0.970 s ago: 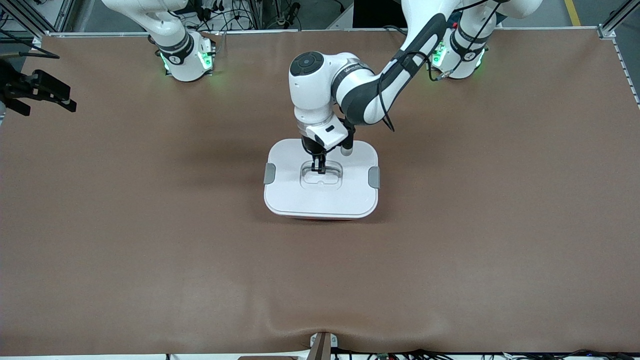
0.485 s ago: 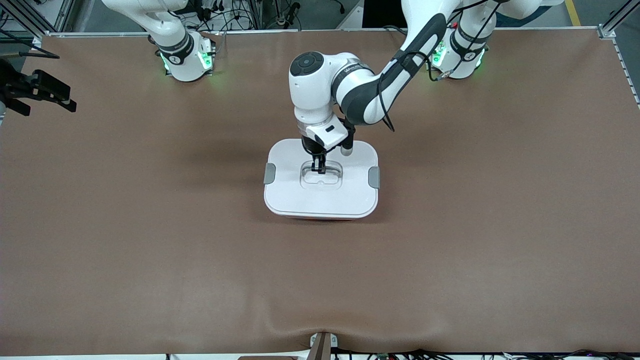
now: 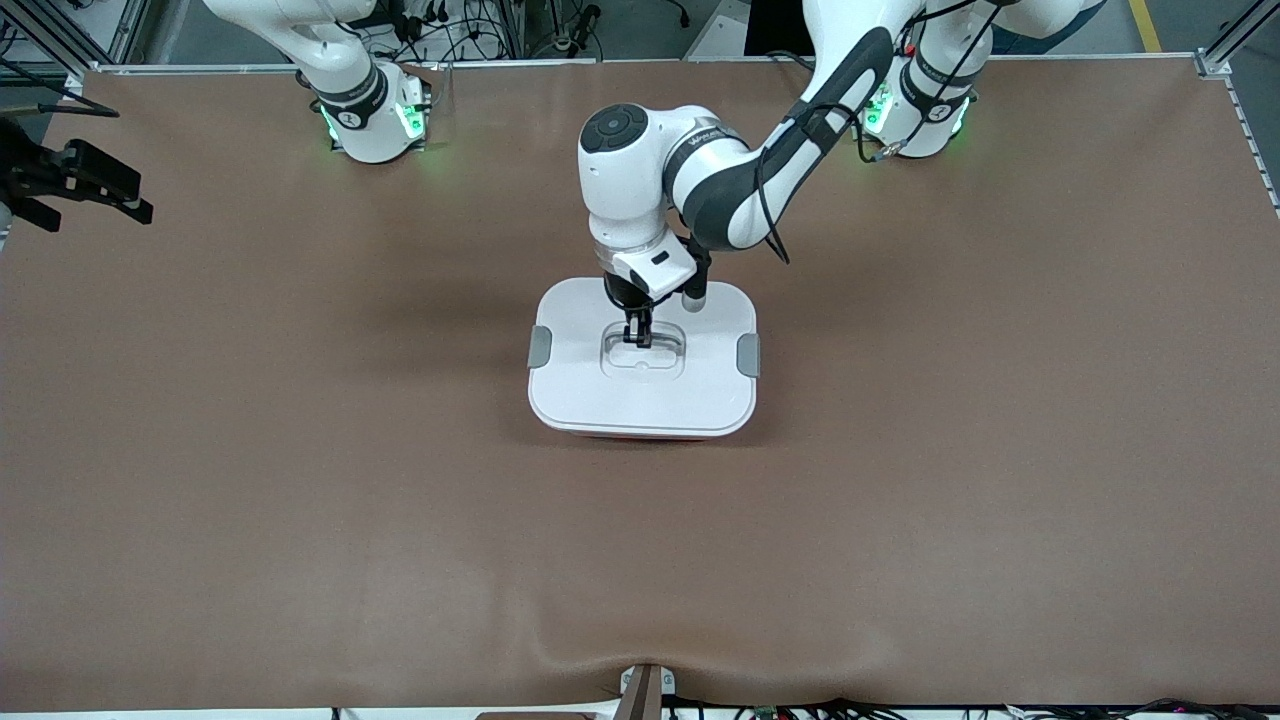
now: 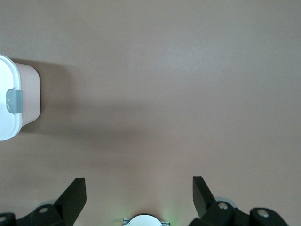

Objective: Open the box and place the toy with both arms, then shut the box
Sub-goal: 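Press the lid down with the left gripper holding the handle, then open the left gripper and release the lid handle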

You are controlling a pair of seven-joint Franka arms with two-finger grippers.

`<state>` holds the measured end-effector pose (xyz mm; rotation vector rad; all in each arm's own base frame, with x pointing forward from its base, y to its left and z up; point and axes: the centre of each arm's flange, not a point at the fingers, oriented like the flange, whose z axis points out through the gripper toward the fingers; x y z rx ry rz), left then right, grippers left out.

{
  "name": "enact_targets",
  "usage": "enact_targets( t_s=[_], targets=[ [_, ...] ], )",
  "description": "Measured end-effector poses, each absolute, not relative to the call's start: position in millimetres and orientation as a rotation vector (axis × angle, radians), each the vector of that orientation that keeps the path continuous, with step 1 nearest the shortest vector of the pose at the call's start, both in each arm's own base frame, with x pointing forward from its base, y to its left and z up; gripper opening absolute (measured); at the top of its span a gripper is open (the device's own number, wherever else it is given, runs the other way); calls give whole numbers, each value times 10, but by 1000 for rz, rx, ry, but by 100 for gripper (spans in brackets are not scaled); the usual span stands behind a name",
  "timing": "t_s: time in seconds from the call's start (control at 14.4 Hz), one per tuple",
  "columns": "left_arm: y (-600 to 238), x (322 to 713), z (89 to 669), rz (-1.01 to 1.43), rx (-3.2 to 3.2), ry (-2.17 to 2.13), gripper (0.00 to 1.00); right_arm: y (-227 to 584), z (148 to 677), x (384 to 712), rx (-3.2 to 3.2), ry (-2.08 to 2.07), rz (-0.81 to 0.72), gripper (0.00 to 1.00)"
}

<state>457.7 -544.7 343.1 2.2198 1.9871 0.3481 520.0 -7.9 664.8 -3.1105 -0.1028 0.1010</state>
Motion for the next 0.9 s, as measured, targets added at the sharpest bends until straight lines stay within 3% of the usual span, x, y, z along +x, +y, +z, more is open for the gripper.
enact_targets(
  t_s=[0.9],
  targets=[
    [-5401, 4627, 3426, 300, 2194, 2032, 8, -79, 6648, 5200, -3111, -103, 101, 100]
  ],
)
